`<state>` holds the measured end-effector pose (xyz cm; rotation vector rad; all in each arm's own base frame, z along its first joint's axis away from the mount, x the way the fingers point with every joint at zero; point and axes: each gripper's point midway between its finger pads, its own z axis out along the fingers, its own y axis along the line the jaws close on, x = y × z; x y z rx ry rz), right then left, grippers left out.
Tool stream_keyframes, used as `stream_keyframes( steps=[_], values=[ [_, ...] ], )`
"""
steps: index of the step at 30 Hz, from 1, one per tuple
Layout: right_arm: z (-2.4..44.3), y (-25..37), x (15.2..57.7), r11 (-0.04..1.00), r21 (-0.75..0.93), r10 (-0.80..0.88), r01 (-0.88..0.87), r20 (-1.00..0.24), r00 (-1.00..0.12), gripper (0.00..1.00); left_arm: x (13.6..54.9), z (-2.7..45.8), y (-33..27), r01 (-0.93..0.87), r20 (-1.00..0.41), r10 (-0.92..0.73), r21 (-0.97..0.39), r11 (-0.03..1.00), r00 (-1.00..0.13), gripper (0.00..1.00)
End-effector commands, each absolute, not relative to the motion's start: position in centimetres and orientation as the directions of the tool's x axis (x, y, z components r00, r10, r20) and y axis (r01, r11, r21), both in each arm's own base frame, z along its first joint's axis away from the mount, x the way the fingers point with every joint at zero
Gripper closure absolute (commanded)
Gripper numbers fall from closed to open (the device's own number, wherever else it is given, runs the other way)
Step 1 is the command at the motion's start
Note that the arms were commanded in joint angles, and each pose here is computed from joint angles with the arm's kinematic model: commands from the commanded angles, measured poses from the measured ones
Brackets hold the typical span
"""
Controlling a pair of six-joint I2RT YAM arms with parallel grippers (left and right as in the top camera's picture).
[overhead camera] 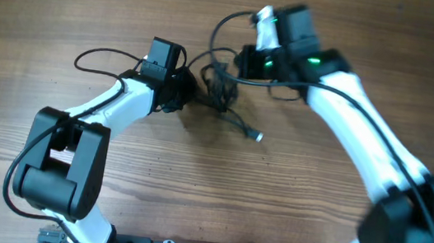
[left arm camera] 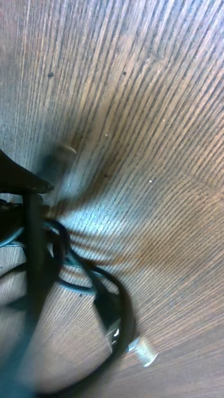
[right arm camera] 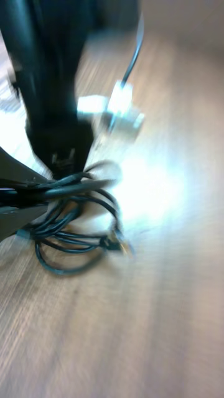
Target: Untangle cables
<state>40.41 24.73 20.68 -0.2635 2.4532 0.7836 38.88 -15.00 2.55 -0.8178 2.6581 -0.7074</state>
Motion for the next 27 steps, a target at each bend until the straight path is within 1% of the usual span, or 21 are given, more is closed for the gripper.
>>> stream_keyframes(
  steps=[1,4,6,7,9,11,12,14,16,17,18,19,21,22,23,24,27],
  values=[
    [29.6,23.2,39.1,0.780,0.482,0.057,-0.399,-0.689,-0.723,0.96,38.8,1.9,-14.5,-0.463,-0.114,-0.587,-0.502,0.730,-0.802,0.96],
    [31.5,21.6,39.1,0.806,0.454,0.091,-0.379,-0.728,-0.679,0.96,38.6,1.8,-14.5,-0.466,-0.110,-0.587,-0.498,0.731,-0.802,0.96],
    [31.1,19.3,40.3,0.879,0.384,0.118,-0.284,-0.751,-0.650,0.96,38.5,1.7,-14.4,-0.469,-0.110,-0.586,-0.490,0.734,-0.803,0.96],
    [31.0,18.9,40.4,0.888,0.374,0.120,-0.268,-0.750,-0.650,0.96,38.5,1.7,-14.3,-0.463,-0.115,-0.580,-0.488,0.740,-0.807,0.96],
    [31.2,19.2,40.1,0.881,0.357,0.082,-0.311,-0.762,-0.642,0.96,38.5,1.7,-14.3,-0.426,-0.137,-0.546,-0.483,0.765,-0.826,0.96],
    [32.7,19.5,39.5,0.862,0.340,0.050,-0.376,-0.796,-0.604,0.96,39.1,2.3,-14.3,-0.355,-0.191,-0.495,-0.489,0.797,-0.848,0.96],
    [33.7,19.4,39.0,0.859,0.329,0.048,-0.391,-0.814,-0.579,0.96,39.5,3.0,-14.4,-0.311,-0.219,-0.466,-0.501,0.807,-0.857,0.96],
    [36.0,18.9,37.9,0.853,0.320,0.059,-0.412,-0.844,-0.533,0.96,40.6,6.2,-14.6,-0.201,-0.299,-0.409,-0.540,0.817,-0.862,0.96],
    [38.7,18.1,36.5,0.846,0.313,0.083,-0.432,-0.877,-0.473,0.96,41.5,11.0,-14.7,-0.094,-0.413,-0.378,-0.563,0.821,-0.829,0.95],
    [40.2,17.9,35.6,0.838,0.299,0.083,-0.456,-0.897,-0.435,0.96,41.7,12.8,-14.8,-0.064,-0.449,-0.379,-0.574,0.817,-0.809,0.90],
    [41.9,17.6,34.6,0.831,0.278,0.084,-0.481,-0.919,-0.386,0.96,41.8,15.6,-14.8,-0.021,-0.500,-0.387,-0.591,0.806,-0.775,0.80],
    [43.0,17.3,33.8,0.830,0.258,0.082,-0.495,-0.934,-0.348,0.96,41.6,18.2,-14.8,0.019,-0.544,-0.394,-0.604,0.797,-0.741,0.62],
    [44.9,16.1,32.6,0.845,0.235,0.100,-0.481,-0.952,-0.289,0.96,41.1,21.4,-14.7,0.064,-0.591,-0.405,-0.614,0.786,-0.698,0.37],
    [45.5,15.1,32.4,0.865,0.225,0.111,-0.449,-0.957,-0.266,0.96,40.7,22.7,-14.6,0.084,-0.609,-0.409,-0.618,0.782,-0.680,0.29],
    [45.8,14.3,32.4,0.882,0.219,0.119,-0.417,-0.960,-0.253,0.96,40.5,23.2,-14.6,0.090,-0.615,-0.410,-0.619,0.780,-0.673,0.24],
    [45.8,13.4,32.5,0.902,0.212,0.124,-0.376,-0.961,-0.246,0.96,40.3,23.4,-14.5,0.089,-0.615,-0.413,-0.620,0.779,-0.672,0.21],
    [44.4,12.8,33.1,0.920,0.216,0.121,-0.326,-0.950,-0.287,0.96,40.0,22.6,-14.4,0.065,-0.592,-0.411,-0.620,0.782,-0.693,0.20]
  ],
)
